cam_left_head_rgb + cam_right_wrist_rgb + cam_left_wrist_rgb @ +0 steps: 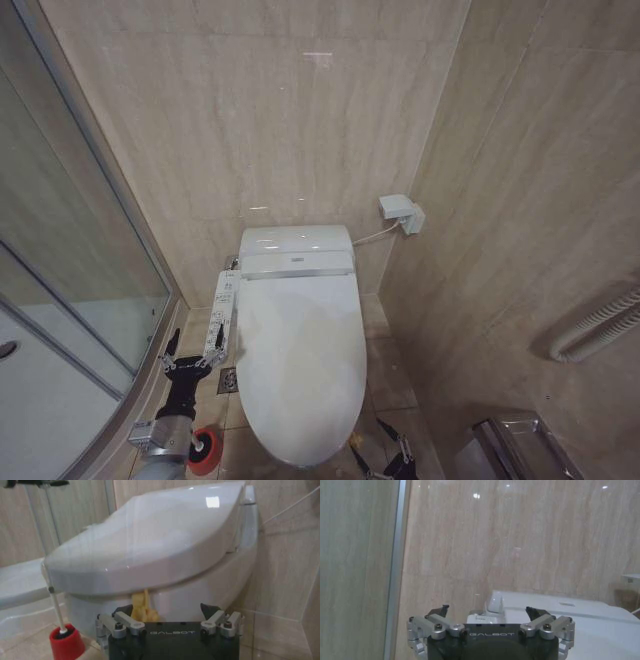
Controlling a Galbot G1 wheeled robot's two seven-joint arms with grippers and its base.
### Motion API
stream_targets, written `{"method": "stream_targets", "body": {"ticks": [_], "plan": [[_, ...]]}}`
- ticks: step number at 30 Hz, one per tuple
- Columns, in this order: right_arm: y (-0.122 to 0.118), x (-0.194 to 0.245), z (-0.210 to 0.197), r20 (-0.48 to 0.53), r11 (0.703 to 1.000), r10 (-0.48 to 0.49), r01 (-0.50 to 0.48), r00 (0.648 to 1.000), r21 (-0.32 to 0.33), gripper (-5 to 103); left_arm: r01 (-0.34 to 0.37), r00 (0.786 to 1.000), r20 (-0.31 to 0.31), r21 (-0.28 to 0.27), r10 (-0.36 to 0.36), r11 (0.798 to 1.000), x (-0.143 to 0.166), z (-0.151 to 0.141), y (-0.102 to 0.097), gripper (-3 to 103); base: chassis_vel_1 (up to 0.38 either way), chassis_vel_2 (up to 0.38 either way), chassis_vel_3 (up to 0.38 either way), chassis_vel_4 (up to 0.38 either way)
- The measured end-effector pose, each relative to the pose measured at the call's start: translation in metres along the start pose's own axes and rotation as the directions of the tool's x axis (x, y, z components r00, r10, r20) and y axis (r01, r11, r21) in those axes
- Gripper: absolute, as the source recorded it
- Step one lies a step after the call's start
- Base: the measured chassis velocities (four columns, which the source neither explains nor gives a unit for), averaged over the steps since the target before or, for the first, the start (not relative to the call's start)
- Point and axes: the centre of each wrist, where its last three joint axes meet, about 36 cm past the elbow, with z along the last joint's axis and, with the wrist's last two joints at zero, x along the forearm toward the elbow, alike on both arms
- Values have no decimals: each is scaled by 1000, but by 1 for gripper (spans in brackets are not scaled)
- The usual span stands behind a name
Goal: Open the toilet lid, clean the toilet bowl with a toilet brush, close the toilet lid, and flush.
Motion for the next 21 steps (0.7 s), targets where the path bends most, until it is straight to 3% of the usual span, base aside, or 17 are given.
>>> {"method": "stream_targets", "body": {"ticks": [6, 7, 13, 14, 21], "plan": [[-3, 1, 11, -16, 1000, 12, -12, 1000, -12, 92, 1, 1000, 1, 0, -1, 1000, 0, -1, 0, 100, 0, 0, 0, 0], [-2, 0, 13, -14, 1000, 11, -12, 1000, -18, 85, 1, 1000, 0, 0, -1, 1000, 1, -1, 0, 100, 0, 0, 0, 0], [-1, 0, 16, -8, 999, -5, 5, 1000, -35, 85, 2, 1000, 0, -4, -2, 1000, 1, 0, 0, 100, 0, 0, 0, 0], [-1, 0, 17, -4, 999, -11, 11, 1000, -39, 76, 2, 1000, 0, -5, -2, 1000, 1, 0, 0, 100, 0, 0, 0, 0], [1, 4, 19, 4, 998, -45, 45, 999, -49, 76, 0, 1000, 0, -13, 0, 1000, 1, 0, 1, 100, 0, 0, 0, 0]]}}
